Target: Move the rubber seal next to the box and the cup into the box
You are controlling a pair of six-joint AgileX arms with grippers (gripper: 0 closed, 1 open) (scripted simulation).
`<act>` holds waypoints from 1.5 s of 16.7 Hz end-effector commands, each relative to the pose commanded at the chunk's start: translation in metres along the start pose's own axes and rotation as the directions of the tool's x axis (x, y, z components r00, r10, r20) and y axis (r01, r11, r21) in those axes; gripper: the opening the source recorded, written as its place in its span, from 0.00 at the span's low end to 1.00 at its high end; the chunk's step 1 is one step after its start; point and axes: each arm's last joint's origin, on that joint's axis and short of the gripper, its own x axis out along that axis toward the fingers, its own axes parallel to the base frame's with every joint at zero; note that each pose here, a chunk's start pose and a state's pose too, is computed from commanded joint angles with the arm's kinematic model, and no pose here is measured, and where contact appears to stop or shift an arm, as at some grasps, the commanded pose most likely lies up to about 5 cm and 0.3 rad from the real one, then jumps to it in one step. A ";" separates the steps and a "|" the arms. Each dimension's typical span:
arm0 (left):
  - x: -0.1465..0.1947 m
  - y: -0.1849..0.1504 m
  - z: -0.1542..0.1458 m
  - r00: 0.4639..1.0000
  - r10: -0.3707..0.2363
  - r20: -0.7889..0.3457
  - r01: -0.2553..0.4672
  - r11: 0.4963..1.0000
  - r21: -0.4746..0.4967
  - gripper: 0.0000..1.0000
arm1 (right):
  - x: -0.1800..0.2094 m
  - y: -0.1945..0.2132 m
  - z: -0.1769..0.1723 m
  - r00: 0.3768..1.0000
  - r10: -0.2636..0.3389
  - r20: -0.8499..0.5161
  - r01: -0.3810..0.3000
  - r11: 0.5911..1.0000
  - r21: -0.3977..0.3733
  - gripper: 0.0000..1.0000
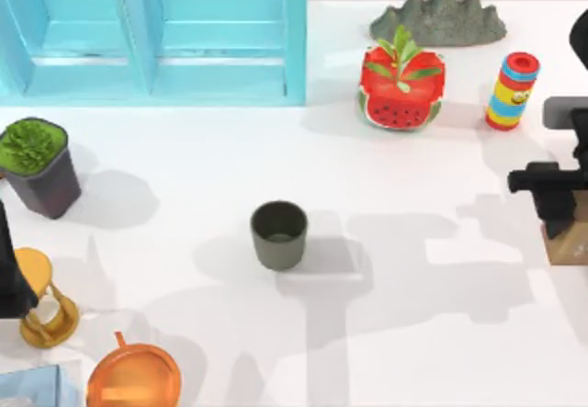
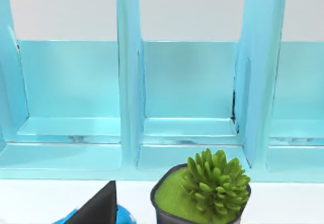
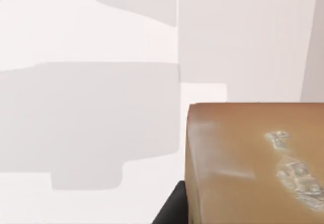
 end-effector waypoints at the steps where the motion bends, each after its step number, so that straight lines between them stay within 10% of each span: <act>1: 0.000 0.000 0.000 1.000 0.000 0.000 0.000 1.000 0.000 1.00 | 0.000 0.000 0.000 1.000 0.000 0.000 0.000 1.000 0.000 0.00; 14: 0.000 0.000 0.000 1.000 0.000 0.000 0.000 1.000 0.000 1.00 | 0.000 0.000 0.000 1.000 0.000 0.000 0.000 1.000 0.000 0.98; 25: 0.000 0.000 0.000 1.000 0.000 0.000 0.000 1.000 0.000 1.00 | -0.004 0.000 0.001 1.000 0.000 0.002 0.000 1.000 -0.002 1.00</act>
